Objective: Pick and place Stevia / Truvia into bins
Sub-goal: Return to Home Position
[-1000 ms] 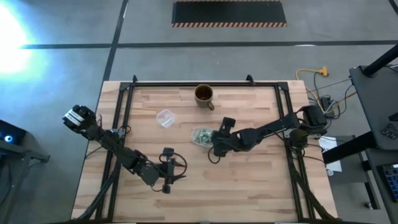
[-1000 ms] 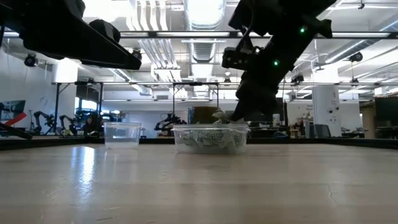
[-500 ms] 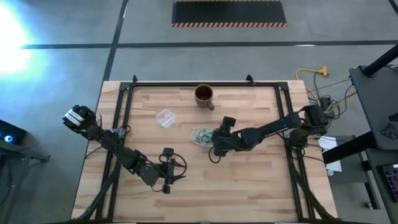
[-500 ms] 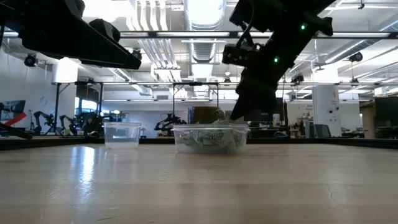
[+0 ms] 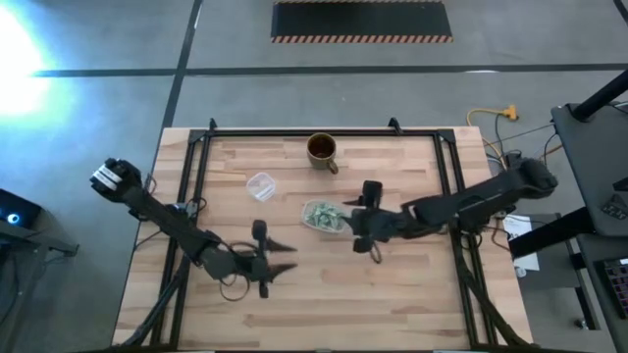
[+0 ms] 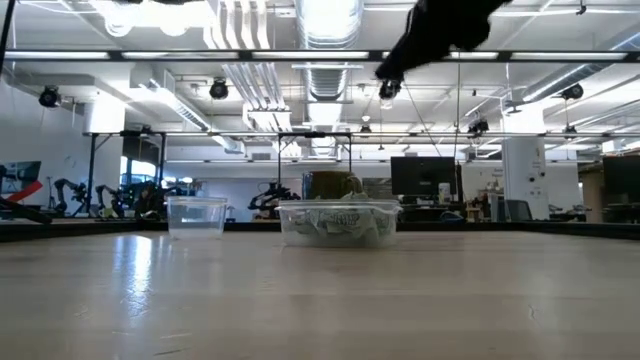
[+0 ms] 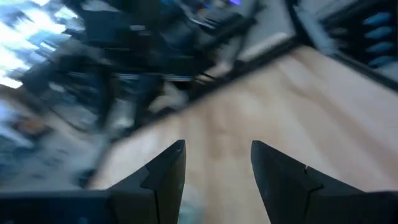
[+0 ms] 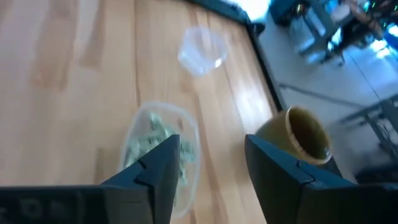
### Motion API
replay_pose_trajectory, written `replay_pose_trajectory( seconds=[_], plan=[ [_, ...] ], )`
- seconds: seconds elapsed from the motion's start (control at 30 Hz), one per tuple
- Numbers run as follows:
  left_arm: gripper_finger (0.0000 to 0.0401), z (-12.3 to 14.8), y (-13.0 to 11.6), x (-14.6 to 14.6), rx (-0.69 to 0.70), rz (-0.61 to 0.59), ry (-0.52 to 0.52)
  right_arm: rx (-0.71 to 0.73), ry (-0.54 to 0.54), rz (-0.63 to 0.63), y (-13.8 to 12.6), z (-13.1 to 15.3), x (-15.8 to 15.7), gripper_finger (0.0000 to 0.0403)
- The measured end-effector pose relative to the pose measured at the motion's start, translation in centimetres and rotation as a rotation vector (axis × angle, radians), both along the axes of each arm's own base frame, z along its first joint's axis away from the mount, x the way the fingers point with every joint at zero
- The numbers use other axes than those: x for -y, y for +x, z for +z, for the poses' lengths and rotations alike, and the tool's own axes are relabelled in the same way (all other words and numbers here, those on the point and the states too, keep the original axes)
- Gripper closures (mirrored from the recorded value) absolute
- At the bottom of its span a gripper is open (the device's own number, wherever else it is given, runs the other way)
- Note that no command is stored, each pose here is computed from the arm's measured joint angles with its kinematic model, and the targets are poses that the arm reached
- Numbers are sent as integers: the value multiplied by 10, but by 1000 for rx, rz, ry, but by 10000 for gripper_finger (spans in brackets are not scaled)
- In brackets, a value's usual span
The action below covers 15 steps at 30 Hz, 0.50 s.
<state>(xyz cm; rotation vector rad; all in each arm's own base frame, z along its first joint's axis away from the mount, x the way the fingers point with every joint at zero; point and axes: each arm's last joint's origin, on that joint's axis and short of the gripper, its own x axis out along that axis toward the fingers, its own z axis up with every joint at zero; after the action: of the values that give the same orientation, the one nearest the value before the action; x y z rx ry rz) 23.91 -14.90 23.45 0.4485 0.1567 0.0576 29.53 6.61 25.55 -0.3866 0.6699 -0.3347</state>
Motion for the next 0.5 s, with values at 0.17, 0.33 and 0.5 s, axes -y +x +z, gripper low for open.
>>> replay_pose_trajectory(
  seconds=[0.17,0.33,0.5],
  plan=[
    [235,21,-2,-23,113,193,132,102,24,50,-23,29,-6,237],
    [235,32,-1,-48,194,268,181,181,35,97,-46,44,-7,238],
    [235,36,0,-79,299,83,115,271,51,150,-66,43,-1,237]
  ],
)
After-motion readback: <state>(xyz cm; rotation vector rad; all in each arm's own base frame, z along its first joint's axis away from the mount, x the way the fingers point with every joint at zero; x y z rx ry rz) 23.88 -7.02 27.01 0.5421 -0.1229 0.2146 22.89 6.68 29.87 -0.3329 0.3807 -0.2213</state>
